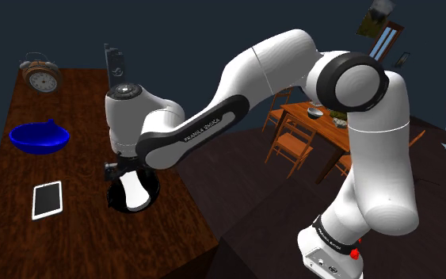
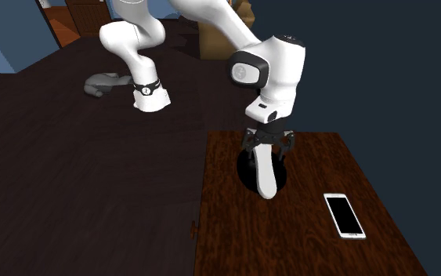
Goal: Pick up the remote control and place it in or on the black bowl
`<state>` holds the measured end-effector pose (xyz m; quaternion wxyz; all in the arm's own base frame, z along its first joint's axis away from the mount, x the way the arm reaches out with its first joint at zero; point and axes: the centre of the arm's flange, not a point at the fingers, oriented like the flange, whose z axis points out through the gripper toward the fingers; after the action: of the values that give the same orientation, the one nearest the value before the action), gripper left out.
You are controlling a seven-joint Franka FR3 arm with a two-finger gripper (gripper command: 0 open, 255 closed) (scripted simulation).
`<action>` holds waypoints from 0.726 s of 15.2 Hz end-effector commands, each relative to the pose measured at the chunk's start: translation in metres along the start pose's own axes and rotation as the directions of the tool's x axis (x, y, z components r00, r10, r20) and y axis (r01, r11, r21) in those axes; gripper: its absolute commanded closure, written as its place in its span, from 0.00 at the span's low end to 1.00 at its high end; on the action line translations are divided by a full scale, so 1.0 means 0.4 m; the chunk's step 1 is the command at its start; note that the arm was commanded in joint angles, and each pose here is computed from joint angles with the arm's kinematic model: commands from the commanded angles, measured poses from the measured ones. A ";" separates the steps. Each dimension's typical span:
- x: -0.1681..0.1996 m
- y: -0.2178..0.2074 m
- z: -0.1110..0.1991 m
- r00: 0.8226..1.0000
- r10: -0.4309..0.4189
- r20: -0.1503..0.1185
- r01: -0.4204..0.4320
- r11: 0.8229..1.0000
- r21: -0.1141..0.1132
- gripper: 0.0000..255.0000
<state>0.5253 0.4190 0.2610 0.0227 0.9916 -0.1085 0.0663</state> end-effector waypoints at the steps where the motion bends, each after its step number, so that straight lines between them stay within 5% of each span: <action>1: -0.003 0.001 -0.051 1.000 0.000 0.000 0.000 1.000 0.000 0.00; 3: -0.003 0.001 -0.110 1.000 0.000 0.000 0.000 1.000 0.000 0.00; 11: -0.003 0.001 -0.110 1.000 0.000 0.000 0.000 1.000 0.000 0.00</action>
<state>0.5186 0.4214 0.3044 0.0227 0.9916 -0.1086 0.0665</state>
